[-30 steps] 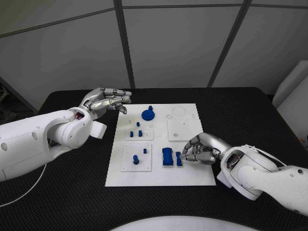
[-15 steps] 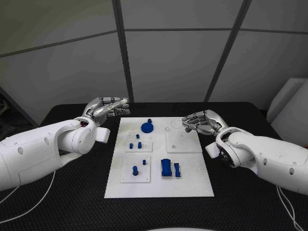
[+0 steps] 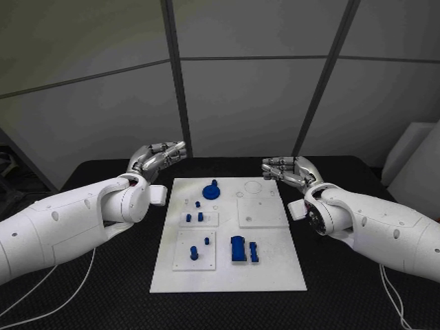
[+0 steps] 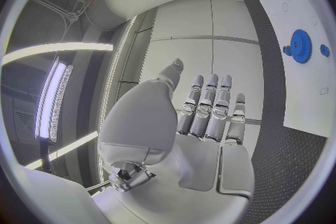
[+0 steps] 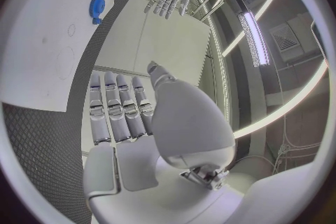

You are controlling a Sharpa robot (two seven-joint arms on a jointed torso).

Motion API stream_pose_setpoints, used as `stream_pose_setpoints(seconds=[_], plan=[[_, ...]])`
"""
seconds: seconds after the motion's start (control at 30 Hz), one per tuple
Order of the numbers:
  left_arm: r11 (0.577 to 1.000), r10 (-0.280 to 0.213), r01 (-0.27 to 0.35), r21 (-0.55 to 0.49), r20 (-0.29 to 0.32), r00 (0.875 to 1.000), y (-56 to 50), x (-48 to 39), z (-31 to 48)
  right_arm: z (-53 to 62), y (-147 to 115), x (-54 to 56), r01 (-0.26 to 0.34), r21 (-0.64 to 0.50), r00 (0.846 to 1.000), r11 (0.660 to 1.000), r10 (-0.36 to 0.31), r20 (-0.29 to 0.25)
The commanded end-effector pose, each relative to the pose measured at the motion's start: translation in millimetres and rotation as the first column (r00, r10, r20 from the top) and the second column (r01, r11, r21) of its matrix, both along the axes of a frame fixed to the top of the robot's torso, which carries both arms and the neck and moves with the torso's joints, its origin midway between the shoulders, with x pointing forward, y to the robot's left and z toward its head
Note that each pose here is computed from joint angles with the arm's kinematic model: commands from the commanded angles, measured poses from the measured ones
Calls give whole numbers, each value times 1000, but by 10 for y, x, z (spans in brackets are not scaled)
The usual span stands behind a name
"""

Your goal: Assemble the parts on the task board

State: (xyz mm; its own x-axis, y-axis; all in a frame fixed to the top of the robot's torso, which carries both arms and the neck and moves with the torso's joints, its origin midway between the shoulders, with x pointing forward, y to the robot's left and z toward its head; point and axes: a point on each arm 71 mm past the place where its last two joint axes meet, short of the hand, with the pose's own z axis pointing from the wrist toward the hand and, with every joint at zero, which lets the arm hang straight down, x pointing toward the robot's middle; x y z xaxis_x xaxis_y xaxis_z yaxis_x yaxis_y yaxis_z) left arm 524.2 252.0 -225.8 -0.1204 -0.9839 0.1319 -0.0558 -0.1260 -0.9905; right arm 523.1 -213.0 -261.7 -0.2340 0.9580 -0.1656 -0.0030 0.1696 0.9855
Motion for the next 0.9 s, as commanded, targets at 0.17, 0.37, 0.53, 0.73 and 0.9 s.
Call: stream_pose_setpoints(seconds=[0.17,0.37,0.53,0.73,0.9], plan=[[1000,16,-16,20,7,1000,-105,-89,-4,82,42,-85,37,40,999,999,-37,16],[997,51,-52,58,21,998,-303,-278,-12,215,118,-277,108,112,993,988,-112,25],[992,83,-87,94,39,996,-484,-481,-2,319,176,-481,175,160,984,971,-179,10],[988,102,-107,114,52,993,-585,-610,14,372,204,-605,212,178,977,961,-215,-5],[987,104,-109,116,54,993,-595,-624,16,375,206,-614,215,179,976,960,-217,-6]])
